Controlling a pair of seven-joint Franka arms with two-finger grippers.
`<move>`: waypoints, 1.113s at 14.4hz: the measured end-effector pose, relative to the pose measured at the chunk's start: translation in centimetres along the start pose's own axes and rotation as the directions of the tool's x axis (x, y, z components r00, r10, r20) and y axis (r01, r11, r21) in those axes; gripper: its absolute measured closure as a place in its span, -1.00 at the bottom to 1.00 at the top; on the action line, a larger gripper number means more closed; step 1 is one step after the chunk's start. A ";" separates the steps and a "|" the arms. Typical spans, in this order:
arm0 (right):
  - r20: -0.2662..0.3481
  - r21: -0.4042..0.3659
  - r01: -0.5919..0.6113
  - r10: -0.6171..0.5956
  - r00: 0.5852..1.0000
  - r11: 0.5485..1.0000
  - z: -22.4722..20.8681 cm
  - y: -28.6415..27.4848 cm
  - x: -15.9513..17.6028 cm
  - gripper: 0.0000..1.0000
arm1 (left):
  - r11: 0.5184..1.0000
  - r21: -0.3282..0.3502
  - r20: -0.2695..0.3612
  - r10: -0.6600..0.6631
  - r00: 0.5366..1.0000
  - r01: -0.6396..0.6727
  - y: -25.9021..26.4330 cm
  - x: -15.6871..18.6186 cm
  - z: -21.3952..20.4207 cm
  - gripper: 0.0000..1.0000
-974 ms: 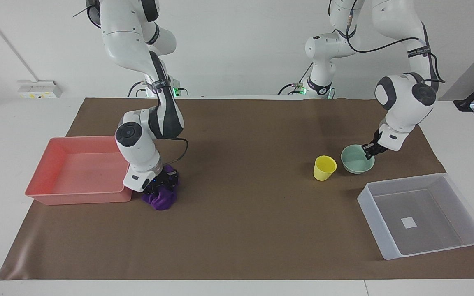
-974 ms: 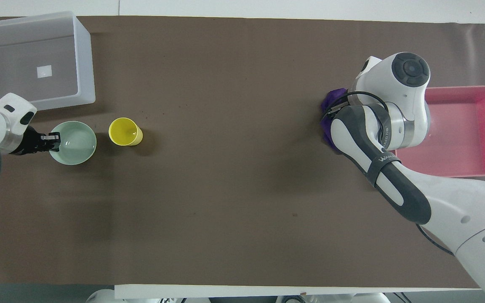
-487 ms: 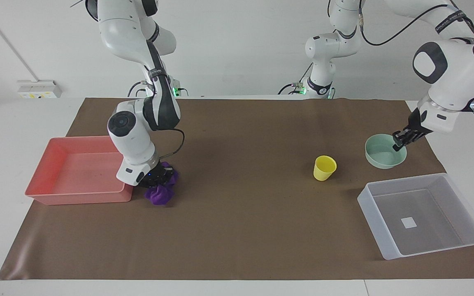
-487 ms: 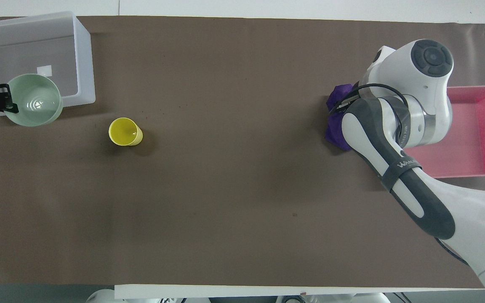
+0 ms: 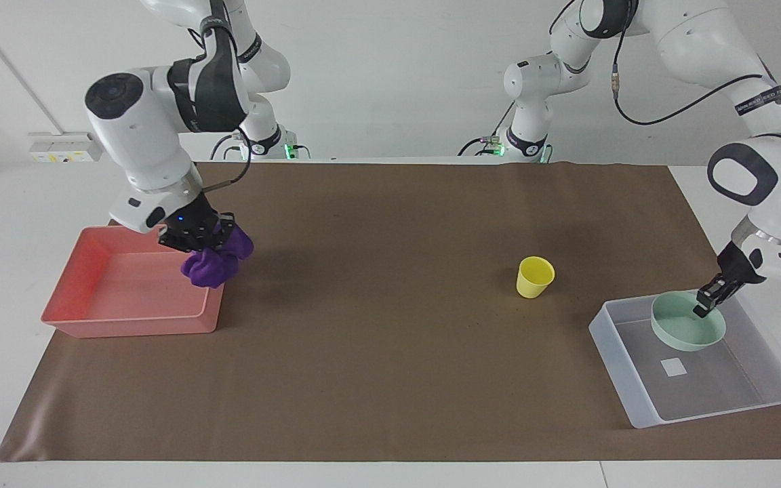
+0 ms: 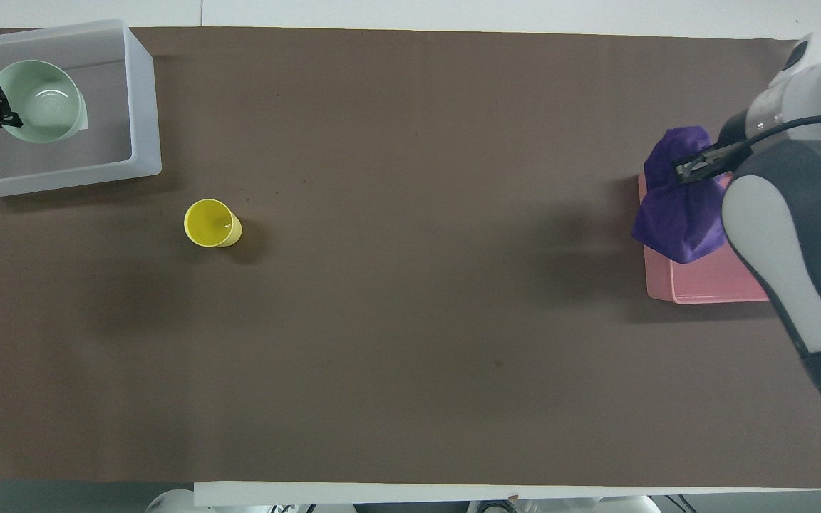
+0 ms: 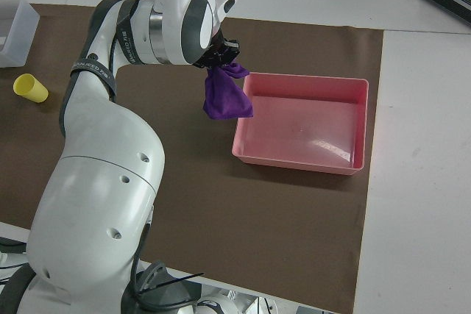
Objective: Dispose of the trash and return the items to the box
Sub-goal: 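Release the bowl in the box while the right gripper lowers the cloth, then reach the left gripper to the yellow cup and grasp it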
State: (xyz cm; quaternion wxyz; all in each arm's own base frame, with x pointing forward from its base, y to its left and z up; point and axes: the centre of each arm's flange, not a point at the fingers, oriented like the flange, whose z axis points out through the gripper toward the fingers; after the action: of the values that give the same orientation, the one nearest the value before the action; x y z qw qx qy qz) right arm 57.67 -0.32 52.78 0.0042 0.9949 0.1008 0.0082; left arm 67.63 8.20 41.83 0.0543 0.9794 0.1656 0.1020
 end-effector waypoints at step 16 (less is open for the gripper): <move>0.046 0.008 -0.080 0.080 0.996 0.997 17.5 10.8 -5.8 0.54 | 0.995 0.001 0.068 0.095 0.993 -0.095 1.1 -2.4 1.8 -0.36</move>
State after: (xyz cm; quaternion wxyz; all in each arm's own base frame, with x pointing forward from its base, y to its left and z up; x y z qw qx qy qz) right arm 54.47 -12.17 35.26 0.0015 0.9980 0.0609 -0.0147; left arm 66.15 6.19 39.77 0.0528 0.9892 0.1171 0.0707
